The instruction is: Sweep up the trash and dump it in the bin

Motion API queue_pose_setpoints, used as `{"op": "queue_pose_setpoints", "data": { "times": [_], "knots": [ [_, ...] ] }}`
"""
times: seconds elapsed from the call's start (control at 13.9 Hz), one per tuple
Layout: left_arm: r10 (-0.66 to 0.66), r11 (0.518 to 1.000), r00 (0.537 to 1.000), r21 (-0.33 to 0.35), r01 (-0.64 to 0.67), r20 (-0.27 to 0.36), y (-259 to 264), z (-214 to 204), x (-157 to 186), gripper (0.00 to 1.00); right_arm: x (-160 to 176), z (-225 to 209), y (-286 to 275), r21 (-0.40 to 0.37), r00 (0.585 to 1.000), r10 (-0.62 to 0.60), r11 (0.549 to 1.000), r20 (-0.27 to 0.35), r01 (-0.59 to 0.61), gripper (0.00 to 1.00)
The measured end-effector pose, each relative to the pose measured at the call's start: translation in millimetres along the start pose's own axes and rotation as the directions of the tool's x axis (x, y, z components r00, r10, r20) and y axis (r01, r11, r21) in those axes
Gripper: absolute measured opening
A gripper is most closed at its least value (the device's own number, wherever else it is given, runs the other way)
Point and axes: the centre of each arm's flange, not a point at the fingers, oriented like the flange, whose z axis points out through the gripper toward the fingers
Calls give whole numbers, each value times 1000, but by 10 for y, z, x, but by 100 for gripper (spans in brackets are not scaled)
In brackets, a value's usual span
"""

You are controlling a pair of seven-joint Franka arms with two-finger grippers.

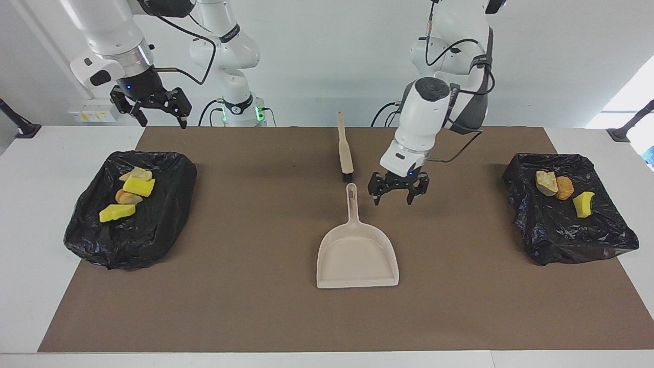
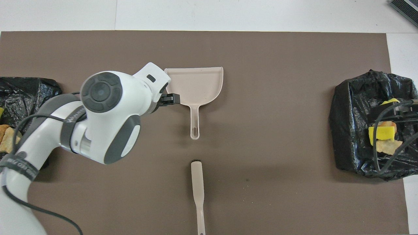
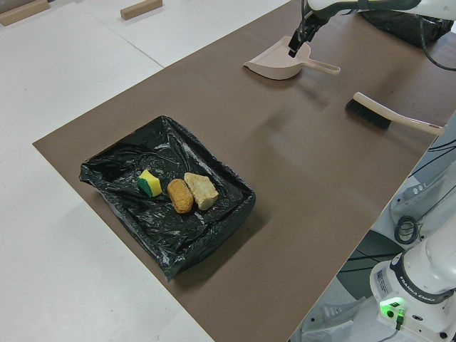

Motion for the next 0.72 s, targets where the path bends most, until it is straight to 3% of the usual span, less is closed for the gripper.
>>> {"op": "queue_pose_setpoints", "data": {
  "times": [0.72],
  "knots": [
    [185, 979, 975, 59, -193, 124, -1777, -886, 95, 100, 0, 0, 0, 0, 1000, 0, 1000, 0, 0, 100]
  ]
}}
